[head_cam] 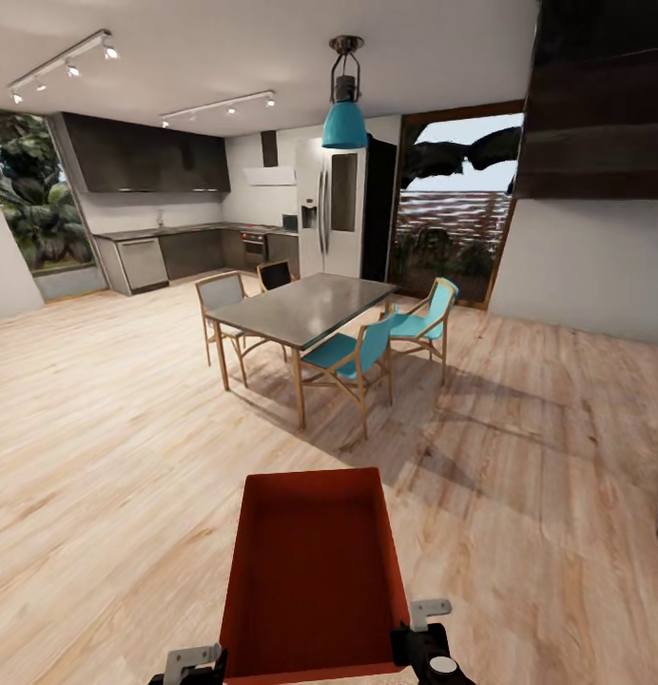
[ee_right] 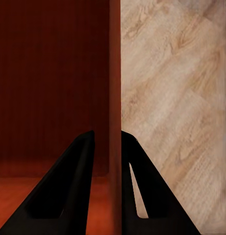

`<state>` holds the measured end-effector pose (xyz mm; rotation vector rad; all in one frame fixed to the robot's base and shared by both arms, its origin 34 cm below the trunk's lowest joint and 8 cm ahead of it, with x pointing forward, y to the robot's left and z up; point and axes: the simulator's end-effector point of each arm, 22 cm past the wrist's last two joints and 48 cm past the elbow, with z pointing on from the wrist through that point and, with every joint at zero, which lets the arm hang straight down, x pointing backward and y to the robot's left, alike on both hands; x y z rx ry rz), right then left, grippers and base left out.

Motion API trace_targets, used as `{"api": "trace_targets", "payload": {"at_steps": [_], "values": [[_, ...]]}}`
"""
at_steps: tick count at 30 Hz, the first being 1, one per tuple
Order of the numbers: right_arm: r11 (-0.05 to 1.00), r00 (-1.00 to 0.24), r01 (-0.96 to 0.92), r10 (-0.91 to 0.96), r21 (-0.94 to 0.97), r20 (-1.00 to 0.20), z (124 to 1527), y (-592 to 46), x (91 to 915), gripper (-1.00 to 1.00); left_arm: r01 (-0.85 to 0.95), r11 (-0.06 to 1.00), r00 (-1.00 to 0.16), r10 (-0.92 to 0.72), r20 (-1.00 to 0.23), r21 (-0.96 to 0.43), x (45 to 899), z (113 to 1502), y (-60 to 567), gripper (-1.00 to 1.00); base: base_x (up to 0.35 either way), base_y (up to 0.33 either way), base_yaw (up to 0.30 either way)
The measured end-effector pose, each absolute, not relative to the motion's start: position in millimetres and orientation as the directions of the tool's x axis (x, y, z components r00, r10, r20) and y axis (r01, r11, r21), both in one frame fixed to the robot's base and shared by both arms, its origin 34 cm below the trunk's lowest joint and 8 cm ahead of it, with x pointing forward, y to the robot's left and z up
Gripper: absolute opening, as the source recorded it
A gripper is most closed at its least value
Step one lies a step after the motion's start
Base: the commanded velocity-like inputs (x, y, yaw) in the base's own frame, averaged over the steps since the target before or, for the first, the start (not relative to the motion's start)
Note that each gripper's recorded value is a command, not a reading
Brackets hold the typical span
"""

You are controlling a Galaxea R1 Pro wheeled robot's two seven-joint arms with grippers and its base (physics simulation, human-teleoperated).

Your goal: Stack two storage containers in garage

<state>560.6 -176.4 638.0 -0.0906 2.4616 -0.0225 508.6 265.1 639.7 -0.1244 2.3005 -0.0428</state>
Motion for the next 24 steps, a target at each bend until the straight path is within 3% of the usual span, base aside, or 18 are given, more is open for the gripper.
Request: {"api": "trace_targets", "payload": {"at_steps": [24], "values": [[0.997,-0.776,-0.06,-0.071,-0.04,-0.626,638.0,-176.3,560.6,-1.0,-0.076,0.995,-0.665,-0.104,-0.74,-0.071,508.6,639.7,265.2,-1.0,0.0,0.0,-0.268]]}}
